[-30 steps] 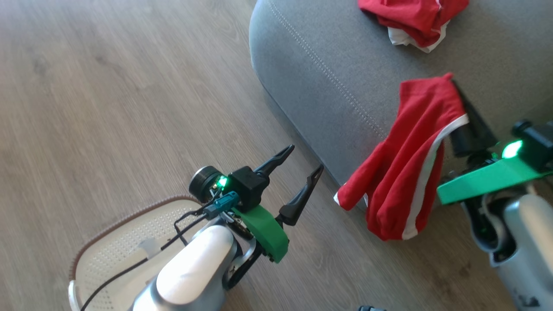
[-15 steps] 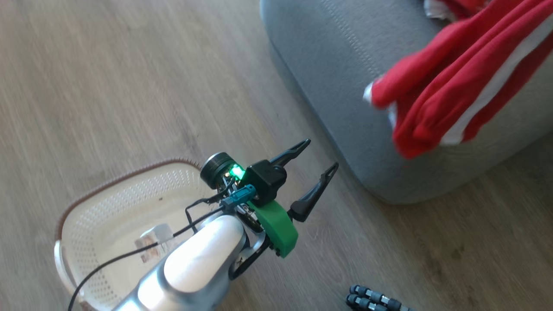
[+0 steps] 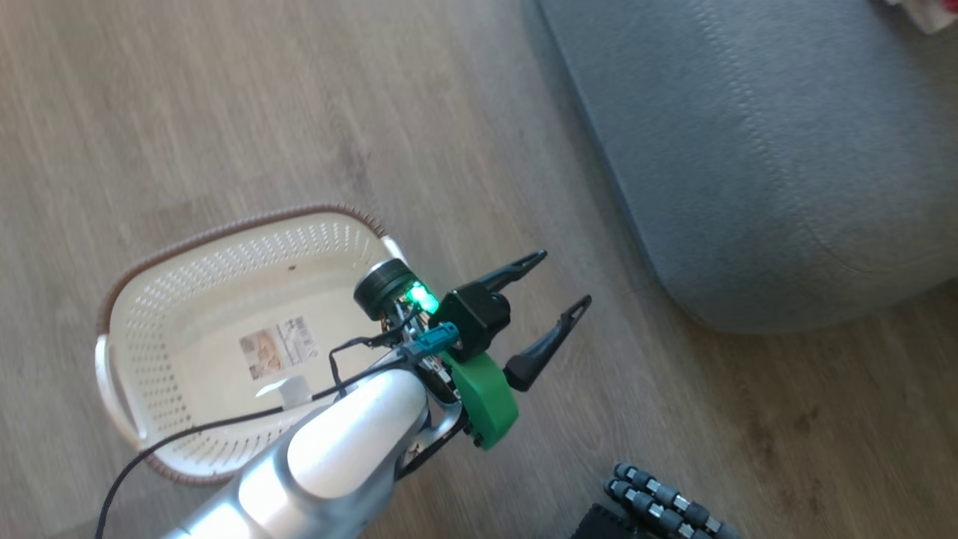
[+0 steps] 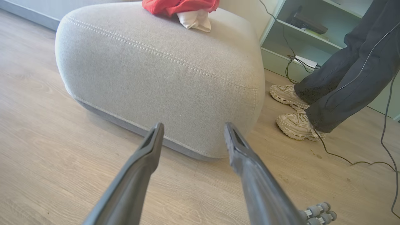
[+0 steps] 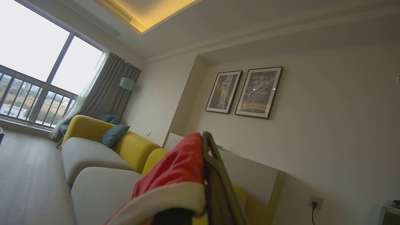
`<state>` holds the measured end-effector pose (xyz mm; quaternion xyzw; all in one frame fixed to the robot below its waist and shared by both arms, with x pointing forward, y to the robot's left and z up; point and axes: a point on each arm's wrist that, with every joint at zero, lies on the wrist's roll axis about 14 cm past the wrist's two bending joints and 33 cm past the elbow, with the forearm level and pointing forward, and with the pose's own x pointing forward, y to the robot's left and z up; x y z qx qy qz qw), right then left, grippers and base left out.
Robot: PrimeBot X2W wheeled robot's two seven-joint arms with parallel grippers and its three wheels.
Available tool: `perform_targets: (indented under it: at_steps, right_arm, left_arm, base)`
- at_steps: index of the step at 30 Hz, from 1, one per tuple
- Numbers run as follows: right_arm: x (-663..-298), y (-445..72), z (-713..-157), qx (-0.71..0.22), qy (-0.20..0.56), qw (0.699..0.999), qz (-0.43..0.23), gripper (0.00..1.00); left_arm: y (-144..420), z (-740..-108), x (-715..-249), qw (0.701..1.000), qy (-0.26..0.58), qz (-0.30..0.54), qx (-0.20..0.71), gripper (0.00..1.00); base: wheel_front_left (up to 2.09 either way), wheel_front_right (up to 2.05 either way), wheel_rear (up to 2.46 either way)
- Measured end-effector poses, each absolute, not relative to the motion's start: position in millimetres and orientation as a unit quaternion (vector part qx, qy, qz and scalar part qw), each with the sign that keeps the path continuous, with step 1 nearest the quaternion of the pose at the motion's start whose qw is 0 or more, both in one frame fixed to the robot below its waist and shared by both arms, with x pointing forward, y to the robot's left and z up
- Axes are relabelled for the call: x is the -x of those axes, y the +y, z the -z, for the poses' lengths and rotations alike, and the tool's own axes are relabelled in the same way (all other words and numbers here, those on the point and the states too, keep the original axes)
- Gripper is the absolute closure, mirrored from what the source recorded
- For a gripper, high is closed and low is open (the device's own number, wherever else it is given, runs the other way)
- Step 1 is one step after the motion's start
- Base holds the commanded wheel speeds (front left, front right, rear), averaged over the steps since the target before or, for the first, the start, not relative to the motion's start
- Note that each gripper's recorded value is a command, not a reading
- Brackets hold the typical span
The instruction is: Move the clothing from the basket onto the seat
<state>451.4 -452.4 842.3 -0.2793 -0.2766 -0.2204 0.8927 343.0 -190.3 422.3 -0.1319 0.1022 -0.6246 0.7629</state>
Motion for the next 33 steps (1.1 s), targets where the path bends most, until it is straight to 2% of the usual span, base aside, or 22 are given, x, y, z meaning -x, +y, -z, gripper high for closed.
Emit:
perform_targets:
  at_steps: [5,11,20,23,29,33]
  right_arm:
    - [-441,-493,-883,0.256,-0.313,0.863,0.304,1.0]
    - [-443,-535,-865,0.245,-0.283,0.846,0.379,1.0]
    - [-500,-551,-760,0.175,-0.231,0.874,0.391,1.0]
    - [-511,-542,-757,0.178,-0.256,0.869,0.384,1.0]
    - [-500,-530,-775,0.206,-0.312,0.835,0.403,1.0]
    - [-519,-537,-734,0.191,-0.257,0.855,0.408,1.0]
  left_arm:
    - [-181,-402,-343,0.764,0.128,0.618,0.134,0.0]
    - [-164,-379,-360,0.779,0.147,0.595,0.131,0.0]
    - [-146,-340,-372,0.79,0.185,0.569,0.138,0.0]
    - [-140,-327,-375,0.793,0.198,0.559,0.139,0.0]
    - [-122,-310,-386,0.807,0.214,0.534,0.135,0.0]
    - [-119,-306,-387,0.81,0.217,0.529,0.133,0.0]
  base:
    - [0.0,0.0,0.0]
    - [0.0,0.0,0.0]
    - [0.0,0.0,0.0]
    - [0.0,0.0,0.0]
    - [0.0,0.0,0.0]
    - [0.0,0.0,0.0]
